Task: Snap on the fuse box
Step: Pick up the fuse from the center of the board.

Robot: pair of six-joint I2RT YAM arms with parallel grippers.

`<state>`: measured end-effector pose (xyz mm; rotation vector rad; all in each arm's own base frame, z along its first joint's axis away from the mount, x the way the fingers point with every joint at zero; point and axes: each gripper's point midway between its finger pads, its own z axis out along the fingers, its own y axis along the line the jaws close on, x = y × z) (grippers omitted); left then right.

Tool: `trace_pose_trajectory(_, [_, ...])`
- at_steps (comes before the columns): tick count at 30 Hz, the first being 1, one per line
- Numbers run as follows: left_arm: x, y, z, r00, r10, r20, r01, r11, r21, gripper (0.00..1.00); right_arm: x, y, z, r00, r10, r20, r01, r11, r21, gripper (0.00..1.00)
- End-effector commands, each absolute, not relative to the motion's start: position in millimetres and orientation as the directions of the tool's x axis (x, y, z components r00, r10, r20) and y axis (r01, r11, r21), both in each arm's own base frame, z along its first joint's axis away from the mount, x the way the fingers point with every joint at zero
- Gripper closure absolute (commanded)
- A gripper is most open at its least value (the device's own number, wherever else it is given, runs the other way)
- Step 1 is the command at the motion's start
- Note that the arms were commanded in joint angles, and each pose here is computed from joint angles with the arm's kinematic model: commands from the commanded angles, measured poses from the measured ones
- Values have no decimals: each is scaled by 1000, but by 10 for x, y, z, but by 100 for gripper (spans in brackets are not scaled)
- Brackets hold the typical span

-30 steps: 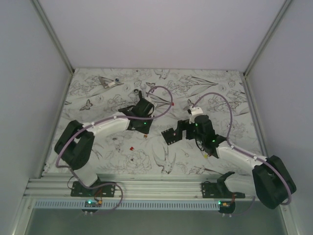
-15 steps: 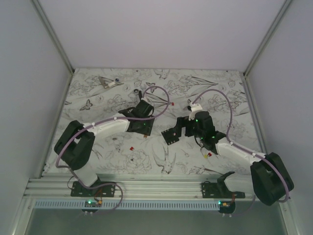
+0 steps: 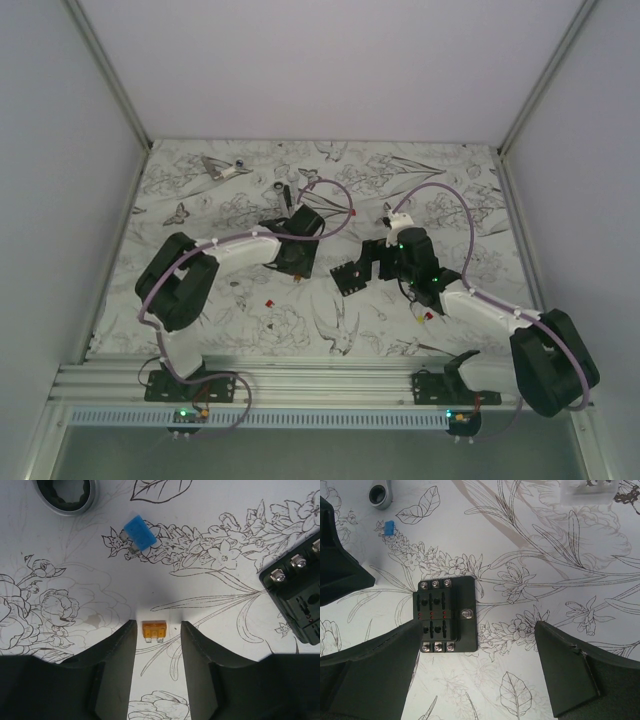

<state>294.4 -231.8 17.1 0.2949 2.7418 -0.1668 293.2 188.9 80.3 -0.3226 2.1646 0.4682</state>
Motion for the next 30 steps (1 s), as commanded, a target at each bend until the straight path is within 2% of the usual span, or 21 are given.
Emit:
trace_pose_trajectory(1, [2862, -2226, 101, -928, 181, -326, 199, 980, -25, 58, 3050, 1900, 937, -550, -50, -833, -387, 899, 202, 0])
trace_pose_trajectory(9, [2756, -2141, 138, -930, 209, -304, 195, 978, 76, 59, 3060, 1903, 927, -550, -52, -834, -388, 900, 200, 0])
trace_pose_trajectory(22, [2816, -2251, -20, -947, 184, -264, 176, 983, 53, 59, 3044, 1871, 901, -551, -52, -833, -380, 904, 195, 0])
trace_pose_trajectory(30, [2784, -2199, -60, -960, 141, -240, 138, 990, 32, 68, 3037, 1841, 926, -541, -46, -840, -373, 908, 190, 0])
